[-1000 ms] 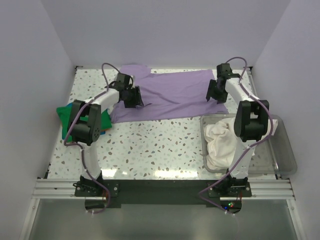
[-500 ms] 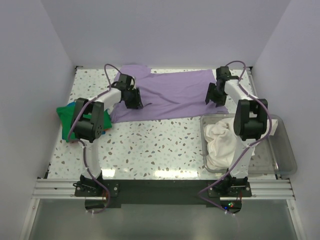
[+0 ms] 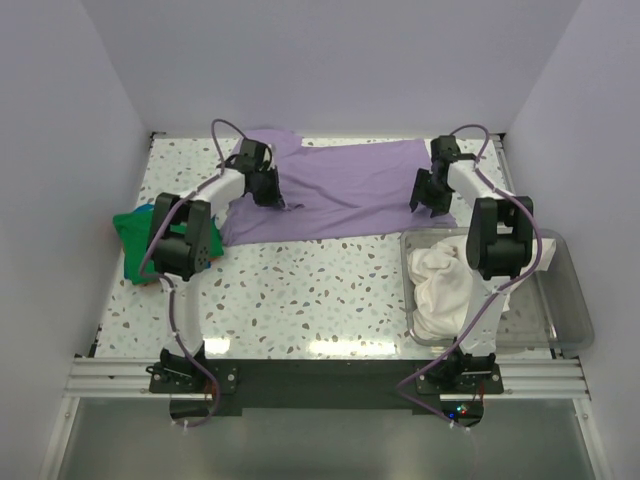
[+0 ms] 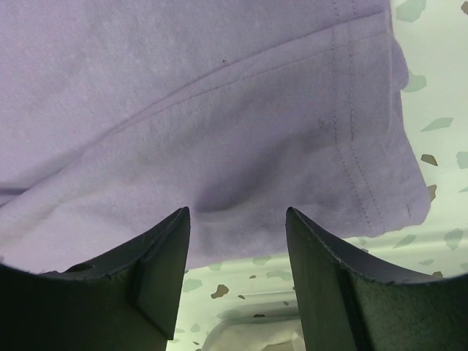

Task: Fold and stack the t-shirts
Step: Fold the tshirt

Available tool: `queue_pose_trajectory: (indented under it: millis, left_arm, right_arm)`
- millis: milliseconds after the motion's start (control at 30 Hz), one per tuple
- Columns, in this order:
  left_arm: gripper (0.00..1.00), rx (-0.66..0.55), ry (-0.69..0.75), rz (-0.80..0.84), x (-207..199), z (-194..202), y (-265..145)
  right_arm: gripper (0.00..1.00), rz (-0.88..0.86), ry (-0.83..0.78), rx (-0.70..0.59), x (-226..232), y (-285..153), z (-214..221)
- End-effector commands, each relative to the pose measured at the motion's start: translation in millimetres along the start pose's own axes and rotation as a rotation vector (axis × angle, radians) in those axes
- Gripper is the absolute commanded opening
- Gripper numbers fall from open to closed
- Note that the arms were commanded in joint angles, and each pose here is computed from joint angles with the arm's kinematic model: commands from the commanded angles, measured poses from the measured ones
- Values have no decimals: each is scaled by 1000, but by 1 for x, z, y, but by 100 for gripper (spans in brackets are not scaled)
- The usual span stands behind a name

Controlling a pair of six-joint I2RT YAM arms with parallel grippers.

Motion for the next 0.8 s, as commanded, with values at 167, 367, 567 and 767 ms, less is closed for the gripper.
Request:
queue_pose_trajectory:
  millis: [167, 367, 567, 767]
  left_arm:
    - [0, -76, 85, 62, -18, -37, 8]
    - [0, -84, 127, 77, -19, -48, 21]
    - [0, -92, 165, 113, -27, -57, 33]
    - [0, -112, 200, 150, -36, -63, 41]
  right_arm:
    - [58, 36, 8, 46, -6, 15, 8]
    - [58, 50, 7, 71, -8, 24, 12]
    - [58, 62, 6, 82, -10, 27, 14]
    - [59, 68, 4, 93, -11, 28, 16]
Point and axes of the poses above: each gripper's point midway between its finger pads, its own y axis out along the fingers, its own x axis along the line the jaws close on, z = x × y, the point moved 6 cm from there along -y, back along the fingers, and after that the axes turned 12 degrees about y, right-handed, at the moved point
